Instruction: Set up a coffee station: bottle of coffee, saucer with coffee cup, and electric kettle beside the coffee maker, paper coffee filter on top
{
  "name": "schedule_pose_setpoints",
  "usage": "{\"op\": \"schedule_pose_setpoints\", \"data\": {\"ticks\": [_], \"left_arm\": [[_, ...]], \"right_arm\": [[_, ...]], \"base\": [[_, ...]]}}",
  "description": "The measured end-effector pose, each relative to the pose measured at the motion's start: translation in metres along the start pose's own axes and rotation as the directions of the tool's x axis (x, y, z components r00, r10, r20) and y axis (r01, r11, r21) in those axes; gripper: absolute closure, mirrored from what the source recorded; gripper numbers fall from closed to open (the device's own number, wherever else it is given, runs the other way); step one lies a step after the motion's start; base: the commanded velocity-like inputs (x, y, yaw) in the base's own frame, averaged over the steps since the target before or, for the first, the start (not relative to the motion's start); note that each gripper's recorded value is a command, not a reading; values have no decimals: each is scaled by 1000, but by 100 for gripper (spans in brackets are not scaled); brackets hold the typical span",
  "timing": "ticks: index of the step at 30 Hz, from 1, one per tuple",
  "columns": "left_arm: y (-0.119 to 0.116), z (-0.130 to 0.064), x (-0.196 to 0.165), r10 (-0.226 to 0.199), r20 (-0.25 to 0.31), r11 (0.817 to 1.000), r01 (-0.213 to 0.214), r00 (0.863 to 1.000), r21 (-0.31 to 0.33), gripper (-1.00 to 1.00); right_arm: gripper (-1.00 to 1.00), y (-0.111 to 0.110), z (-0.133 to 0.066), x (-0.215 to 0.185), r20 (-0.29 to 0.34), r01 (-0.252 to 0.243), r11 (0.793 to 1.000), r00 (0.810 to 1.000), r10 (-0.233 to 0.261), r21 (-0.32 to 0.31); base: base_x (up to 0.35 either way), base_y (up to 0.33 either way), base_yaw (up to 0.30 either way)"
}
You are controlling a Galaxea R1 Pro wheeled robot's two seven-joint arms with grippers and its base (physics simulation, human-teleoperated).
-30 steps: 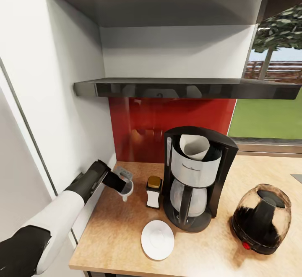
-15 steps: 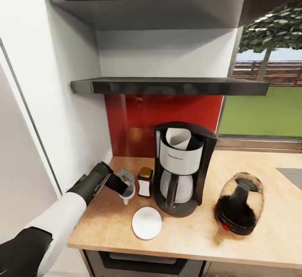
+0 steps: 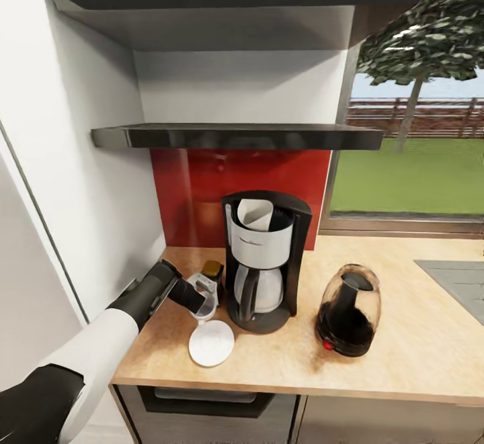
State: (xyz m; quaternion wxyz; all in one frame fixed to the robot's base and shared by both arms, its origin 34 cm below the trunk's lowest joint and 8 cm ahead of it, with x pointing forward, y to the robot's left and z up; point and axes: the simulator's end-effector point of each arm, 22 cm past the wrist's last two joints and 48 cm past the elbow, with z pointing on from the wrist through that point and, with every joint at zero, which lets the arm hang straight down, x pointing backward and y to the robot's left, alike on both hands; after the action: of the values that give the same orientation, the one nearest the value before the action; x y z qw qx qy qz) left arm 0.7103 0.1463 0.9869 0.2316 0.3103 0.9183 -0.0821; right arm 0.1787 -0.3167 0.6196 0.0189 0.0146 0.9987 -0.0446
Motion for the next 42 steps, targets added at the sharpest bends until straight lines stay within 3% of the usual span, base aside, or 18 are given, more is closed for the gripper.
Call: {"op": "schedule_pose_setpoints", "data": {"ticks": [9,19,42], "left_arm": [[-2,2,4,-4,-8,1000,5,1000,10,100],[-4,2,3,-3,-8,1000,3,1000,17,100],[0,5,15,-14,-24,1000,15,1000,15,100]], "right_arm": [[-100,1,0,0,0,-1,1000,1000,1,-1],[-100,1,0,0,0,1,1000,1000,-1,-1],[-100,-1,0,0,0,3,1000,1000,-3,1]], "base": [[-17,-12,-6],[-202,-142,0],[-4,-2,0]]}}
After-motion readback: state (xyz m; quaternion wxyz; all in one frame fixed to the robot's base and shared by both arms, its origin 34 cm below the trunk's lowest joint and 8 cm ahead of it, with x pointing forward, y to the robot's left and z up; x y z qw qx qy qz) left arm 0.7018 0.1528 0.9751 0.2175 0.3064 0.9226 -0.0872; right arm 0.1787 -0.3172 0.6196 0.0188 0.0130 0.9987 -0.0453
